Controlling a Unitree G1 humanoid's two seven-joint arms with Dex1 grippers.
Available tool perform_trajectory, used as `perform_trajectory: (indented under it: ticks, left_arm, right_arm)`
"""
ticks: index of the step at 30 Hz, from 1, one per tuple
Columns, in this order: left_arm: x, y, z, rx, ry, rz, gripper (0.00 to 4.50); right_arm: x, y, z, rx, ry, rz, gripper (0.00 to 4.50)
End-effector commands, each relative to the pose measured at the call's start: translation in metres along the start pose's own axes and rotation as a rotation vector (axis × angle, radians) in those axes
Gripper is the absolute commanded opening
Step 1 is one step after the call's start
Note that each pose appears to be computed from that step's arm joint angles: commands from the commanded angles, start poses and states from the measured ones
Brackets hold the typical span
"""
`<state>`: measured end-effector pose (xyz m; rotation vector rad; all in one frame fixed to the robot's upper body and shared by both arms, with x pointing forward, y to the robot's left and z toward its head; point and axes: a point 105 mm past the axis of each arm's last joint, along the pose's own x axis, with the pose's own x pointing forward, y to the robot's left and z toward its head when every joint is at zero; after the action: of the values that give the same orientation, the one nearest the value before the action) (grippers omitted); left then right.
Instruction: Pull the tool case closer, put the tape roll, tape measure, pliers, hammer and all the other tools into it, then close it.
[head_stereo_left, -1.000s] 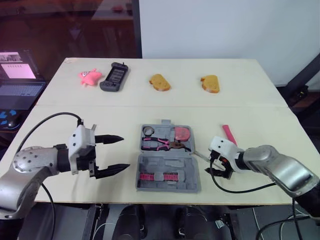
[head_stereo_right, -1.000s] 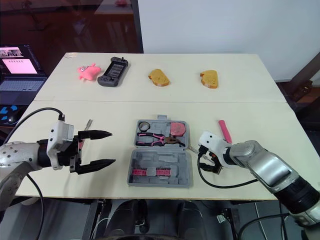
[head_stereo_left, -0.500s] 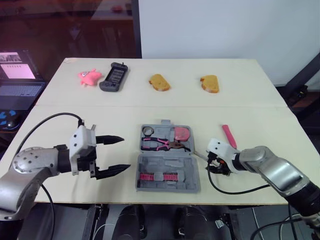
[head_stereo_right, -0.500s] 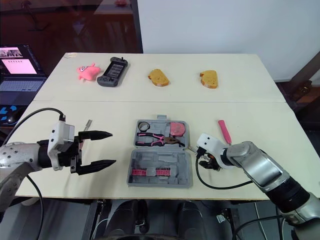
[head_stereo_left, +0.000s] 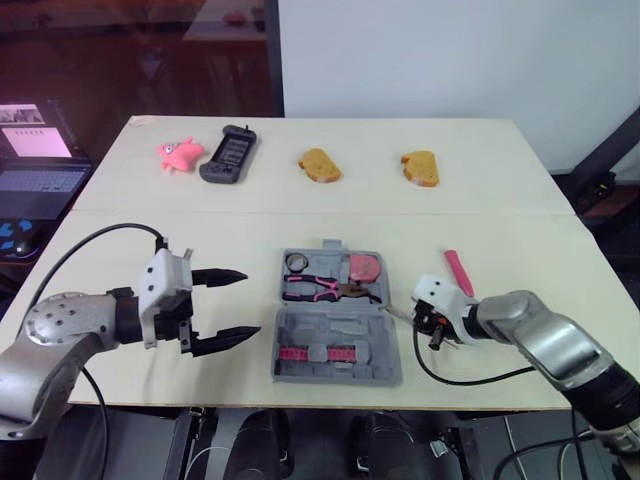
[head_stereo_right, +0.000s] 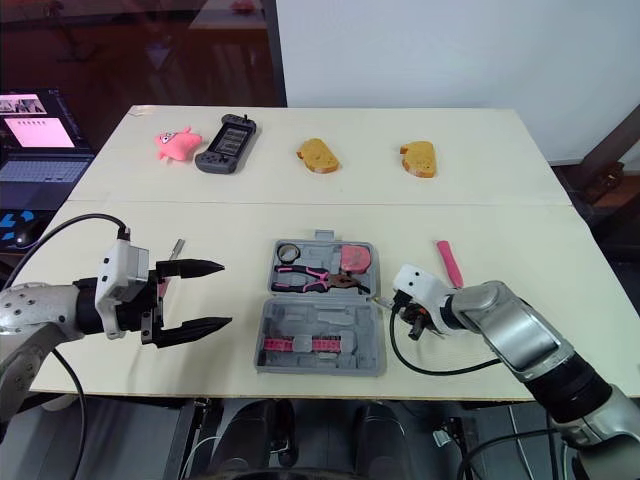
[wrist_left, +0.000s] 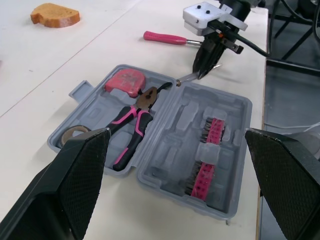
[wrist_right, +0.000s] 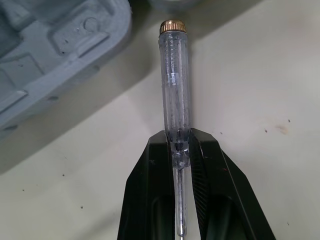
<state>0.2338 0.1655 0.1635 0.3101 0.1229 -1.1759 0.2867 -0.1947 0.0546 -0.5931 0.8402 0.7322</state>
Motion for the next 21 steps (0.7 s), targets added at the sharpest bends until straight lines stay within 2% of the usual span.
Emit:
perform_trajectory:
  ticks: [1,7,11,16,21]
  left_arm:
    - [-0.002,0.001,0.004,0.028,0.002,0.0,4.5]
    - [-0.001,0.003,0.004,0.029,-0.002,-0.004,4.5]
    - [-0.003,0.005,0.001,0.028,0.001,-0.002,4.5]
    - [-0.01,0.008,-0.005,0.029,0.02,0.018,4.5]
    - [-0.023,0.008,-0.011,0.029,0.044,0.067,4.5]
  right_arm:
    - [-0.018,-0.006,0.017,0.023,-0.051,-0.014,0.01]
    - [-0.04,-0.002,0.019,-0.008,-0.002,0.019,0.01]
    - [-0.06,-0.002,0.034,-0.14,0.026,0.011,0.01]
    - [-0.072,0.024,0.078,-0.355,0.001,0.107,0.01]
    - [-0.074,0.043,0.106,-0.399,0.071,0.237,0.01]
